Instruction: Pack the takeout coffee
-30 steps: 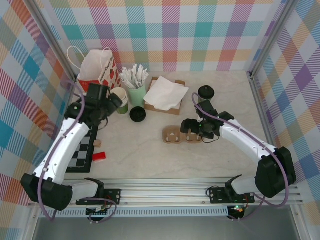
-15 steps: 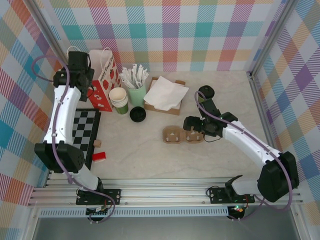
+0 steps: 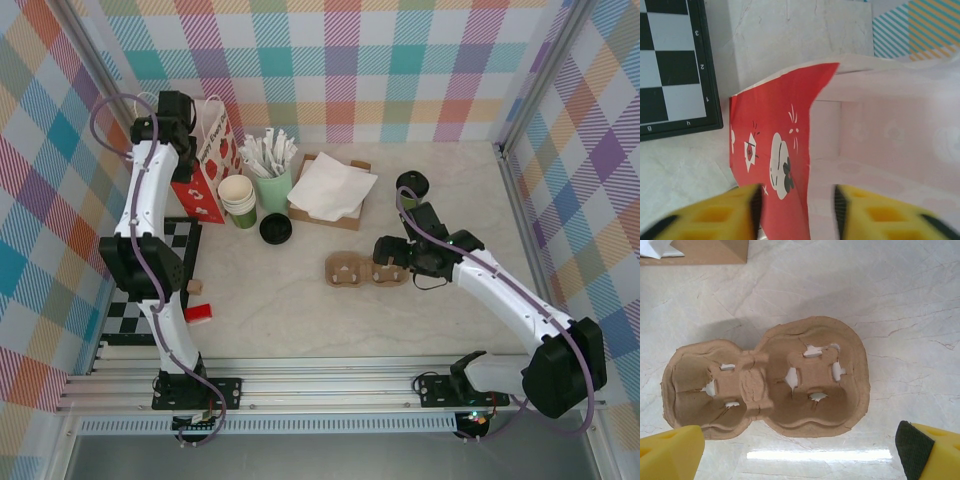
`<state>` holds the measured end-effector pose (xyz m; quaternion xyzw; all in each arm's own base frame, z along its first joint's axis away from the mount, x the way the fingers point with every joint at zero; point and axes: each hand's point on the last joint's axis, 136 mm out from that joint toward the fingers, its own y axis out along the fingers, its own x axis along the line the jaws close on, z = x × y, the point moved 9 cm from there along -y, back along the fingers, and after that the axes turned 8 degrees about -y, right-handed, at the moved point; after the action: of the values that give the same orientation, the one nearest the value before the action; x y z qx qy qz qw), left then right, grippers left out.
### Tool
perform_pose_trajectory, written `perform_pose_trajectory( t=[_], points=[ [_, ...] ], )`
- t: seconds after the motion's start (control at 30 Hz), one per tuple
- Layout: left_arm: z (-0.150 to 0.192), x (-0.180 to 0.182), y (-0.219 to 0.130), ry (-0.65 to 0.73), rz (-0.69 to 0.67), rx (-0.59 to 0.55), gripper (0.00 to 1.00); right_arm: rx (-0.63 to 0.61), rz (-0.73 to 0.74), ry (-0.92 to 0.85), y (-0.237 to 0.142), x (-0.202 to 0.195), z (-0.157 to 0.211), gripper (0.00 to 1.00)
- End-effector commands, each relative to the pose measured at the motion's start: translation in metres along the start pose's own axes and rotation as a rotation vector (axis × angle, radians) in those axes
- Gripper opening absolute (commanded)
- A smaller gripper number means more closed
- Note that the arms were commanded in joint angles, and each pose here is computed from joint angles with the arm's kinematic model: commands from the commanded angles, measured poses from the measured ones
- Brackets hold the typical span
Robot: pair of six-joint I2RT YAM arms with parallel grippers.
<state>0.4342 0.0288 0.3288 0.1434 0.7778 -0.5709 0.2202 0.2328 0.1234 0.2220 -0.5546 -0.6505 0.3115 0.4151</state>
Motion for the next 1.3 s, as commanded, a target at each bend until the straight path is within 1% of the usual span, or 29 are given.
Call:
perform_pose_trajectory(
  t=[0.0, 0.03, 0.13, 0.17, 0.37, 0.47, 0.57, 0.6, 0.77, 0.87, 0.93, 1.0, 1.17, 1.27],
  points=[
    [-0.010, -0.001, -0.010, -0.022, 0.006, -0.010, 0.21, -0.001, 0.019, 0.014, -0.005, -0.005, 0.007, 1.00],
    [-0.012, -0.005, -0.012, -0.017, 0.031, -0.013, 0.15, -0.003, 0.021, 0.014, -0.005, -0.005, 0.008, 1.00],
    [-0.016, -0.014, -0.019, -0.004, 0.095, -0.029, 0.02, -0.010, 0.024, 0.013, -0.007, -0.006, 0.009, 1.00],
    [-0.018, -0.017, -0.024, 0.002, 0.118, -0.039, 0.00, -0.011, 0.024, 0.013, -0.007, -0.007, 0.009, 1.00],
    [-0.034, -0.035, -0.055, 0.063, 0.259, -0.117, 0.00, -0.018, 0.014, 0.005, -0.007, -0.007, 0.011, 1.00],
    [-0.044, -0.039, -0.081, 0.101, 0.340, -0.154, 0.00, -0.021, -0.034, -0.029, -0.004, -0.004, 0.012, 1.00],
    [-0.055, -0.038, -0.111, 0.155, 0.401, -0.197, 0.00, -0.017, -0.111, -0.106, 0.000, 0.003, 0.011, 1.00],
    [-0.059, -0.035, -0.122, 0.170, 0.419, -0.206, 0.00, -0.010, -0.106, -0.113, 0.001, 0.004, 0.011, 1.00],
    [-0.075, -0.010, -0.165, 0.220, 0.434, -0.276, 0.00, 0.035, -0.133, -0.161, 0.010, 0.013, 0.004, 1.00],
    [-0.081, 0.009, -0.184, 0.255, 0.444, -0.290, 0.00, 0.051, -0.159, -0.174, 0.018, 0.021, 0.001, 1.00],
    [-0.085, 0.024, -0.195, 0.275, 0.439, -0.296, 0.00, 0.066, -0.147, -0.172, 0.023, 0.025, -0.002, 1.00],
    [-0.086, 0.043, -0.204, 0.299, 0.429, -0.284, 0.00, 0.080, -0.136, -0.170, 0.029, 0.029, -0.005, 1.00],
    [-0.083, 0.092, -0.218, 0.366, 0.396, -0.197, 0.00, 0.131, -0.142, -0.194, 0.044, 0.042, -0.009, 1.00],
    [-0.085, 0.120, -0.230, 0.393, 0.384, -0.172, 0.00, 0.170, -0.131, -0.215, 0.055, 0.050, -0.010, 0.94]
  ],
)
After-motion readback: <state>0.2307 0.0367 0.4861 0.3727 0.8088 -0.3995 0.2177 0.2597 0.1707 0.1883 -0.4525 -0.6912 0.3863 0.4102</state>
